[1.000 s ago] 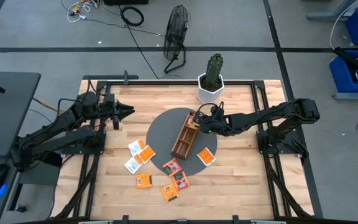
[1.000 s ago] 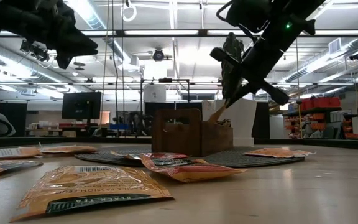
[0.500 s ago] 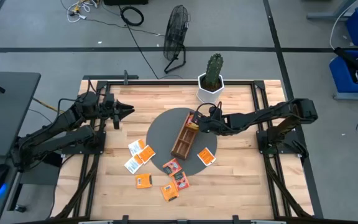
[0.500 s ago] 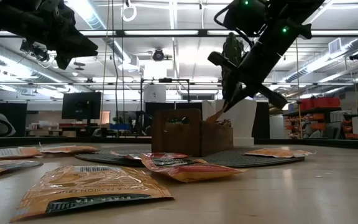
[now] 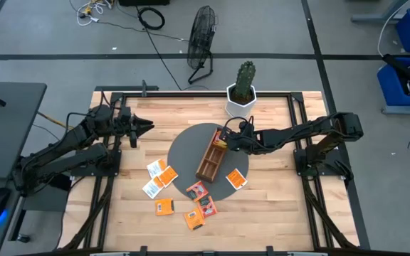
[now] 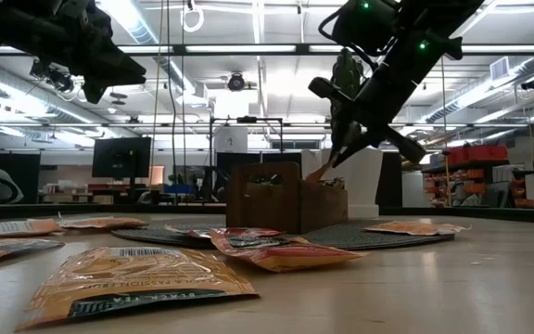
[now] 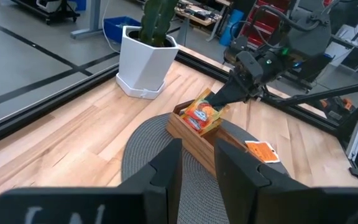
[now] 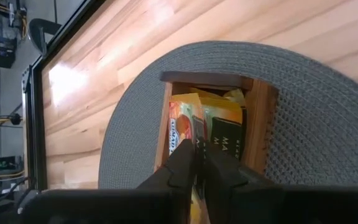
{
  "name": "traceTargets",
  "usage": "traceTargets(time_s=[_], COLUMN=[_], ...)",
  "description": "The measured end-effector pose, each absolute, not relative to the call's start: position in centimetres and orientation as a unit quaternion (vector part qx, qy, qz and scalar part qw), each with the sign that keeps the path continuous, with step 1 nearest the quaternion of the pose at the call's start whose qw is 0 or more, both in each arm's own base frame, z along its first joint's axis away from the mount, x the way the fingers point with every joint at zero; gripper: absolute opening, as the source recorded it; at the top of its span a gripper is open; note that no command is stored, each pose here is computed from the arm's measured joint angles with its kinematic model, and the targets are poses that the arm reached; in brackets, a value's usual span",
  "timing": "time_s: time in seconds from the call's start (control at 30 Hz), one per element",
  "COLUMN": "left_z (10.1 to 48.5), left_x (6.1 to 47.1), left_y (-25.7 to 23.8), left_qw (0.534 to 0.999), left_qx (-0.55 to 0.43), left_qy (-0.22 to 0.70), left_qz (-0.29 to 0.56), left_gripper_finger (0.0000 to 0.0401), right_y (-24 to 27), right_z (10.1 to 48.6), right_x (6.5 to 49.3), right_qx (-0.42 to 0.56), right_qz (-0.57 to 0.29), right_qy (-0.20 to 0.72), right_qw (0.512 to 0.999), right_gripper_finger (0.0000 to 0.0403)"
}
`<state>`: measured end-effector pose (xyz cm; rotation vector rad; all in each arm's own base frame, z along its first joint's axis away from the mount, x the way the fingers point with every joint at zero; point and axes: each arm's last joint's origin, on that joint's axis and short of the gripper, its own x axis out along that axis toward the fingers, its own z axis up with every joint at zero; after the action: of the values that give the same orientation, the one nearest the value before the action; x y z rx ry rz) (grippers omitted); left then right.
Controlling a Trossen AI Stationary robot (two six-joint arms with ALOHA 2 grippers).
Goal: Pick & Place Tea
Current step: Put the orange tea bag into the top section of the wooden organizer, then put the white tea bag into the middle section of the wooden organizer
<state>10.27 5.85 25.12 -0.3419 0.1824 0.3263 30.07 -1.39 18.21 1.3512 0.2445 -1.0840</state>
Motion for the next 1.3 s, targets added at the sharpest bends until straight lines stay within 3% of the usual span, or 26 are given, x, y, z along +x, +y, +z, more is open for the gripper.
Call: traceTargets(time_s=[0.93,1.17,1.3], left_z=[25.1,25.1,25.1], left_x=[10.3,10.3,10.3], left_y=[5.9,5.9,5.9], left_qw=[0.968,0.969,0.969], left_qx=[-0.168,-0.161,-0.161], left_qy=[0.092,0.093,0.093], left_qz=[0.163,0.163,0.163], left_gripper_finger=[0.0096,0.0096,0.0096], right_y=[-1.5,-0.5,0.8], right_z=[20.5,21.4,21.2], right_x=[28.4,28.0,28.0], right_qx=[0.542,0.500,0.513], right_qz=[-0.491,-0.415,-0.331], right_qy=[0.094,0.196,0.286], right_qw=[0.676,0.734,0.738], right_gripper_finger=[0.0141,0.0141,0.0141])
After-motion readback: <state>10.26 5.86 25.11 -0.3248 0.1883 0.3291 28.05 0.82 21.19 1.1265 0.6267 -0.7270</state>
